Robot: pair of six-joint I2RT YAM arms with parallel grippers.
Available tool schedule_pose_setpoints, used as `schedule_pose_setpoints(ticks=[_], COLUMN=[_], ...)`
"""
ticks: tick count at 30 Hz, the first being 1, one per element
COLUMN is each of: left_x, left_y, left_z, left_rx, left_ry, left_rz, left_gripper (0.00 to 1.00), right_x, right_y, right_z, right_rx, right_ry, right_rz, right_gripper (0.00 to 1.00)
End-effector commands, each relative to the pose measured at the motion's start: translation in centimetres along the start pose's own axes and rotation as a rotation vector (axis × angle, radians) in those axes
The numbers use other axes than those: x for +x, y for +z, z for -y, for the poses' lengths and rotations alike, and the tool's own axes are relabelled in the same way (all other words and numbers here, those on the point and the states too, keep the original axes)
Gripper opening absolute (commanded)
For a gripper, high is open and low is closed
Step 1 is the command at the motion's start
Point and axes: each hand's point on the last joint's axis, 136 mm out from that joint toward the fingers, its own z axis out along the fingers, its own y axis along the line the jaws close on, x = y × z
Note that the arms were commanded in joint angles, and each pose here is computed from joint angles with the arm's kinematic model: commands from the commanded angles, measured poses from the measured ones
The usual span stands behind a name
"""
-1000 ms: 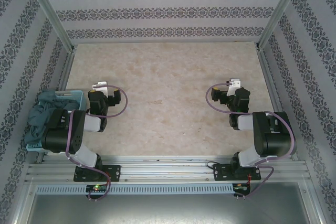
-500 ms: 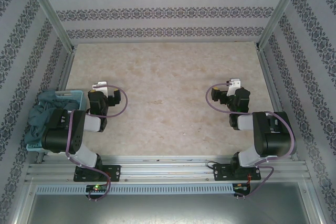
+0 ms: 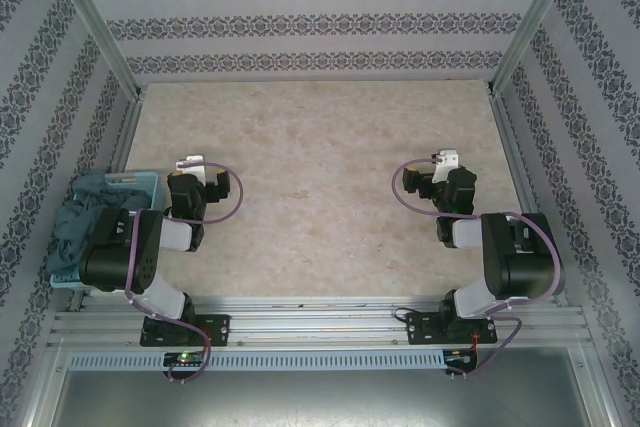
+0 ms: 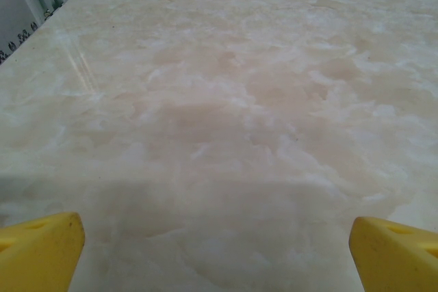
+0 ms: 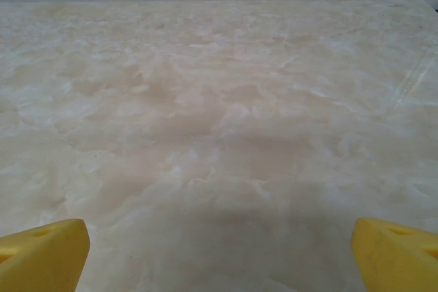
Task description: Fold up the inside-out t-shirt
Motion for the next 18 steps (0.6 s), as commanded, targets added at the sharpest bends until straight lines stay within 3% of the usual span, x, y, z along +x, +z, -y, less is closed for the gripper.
schedule_pose_setpoints(ticks=[1, 6, 11, 18], left_x=[-1.0, -1.5, -3.8, -8.5], left_y=[0.0, -0.6, -3.4, -6.1], left_z=[-0.4, -0.5, -0.9, -1.3], left_rx=[-0.011, -0.014, -0.018, -0.035], left_ry=[-0.02, -0.024, -0.026, -0.159], left_rz=[0.043, 0.072, 0.148, 0.069], left_gripper=[1.0, 1.0, 1.0, 1.0], right_x=[-1.7, -1.7, -2.6, -5.9], right_y=[0.2, 0.0, -1.0, -3.7], right_z=[-0.1, -0.4, -1.3, -2.7], right_rx=[0.001, -0.014, -0.022, 0.013], right_ry=[-0.003, -0.013, -0.055, -0.105], right_rz=[0.049, 0.054, 0.085, 0.105], right_gripper=[0.98, 0.98, 0.98, 0.98])
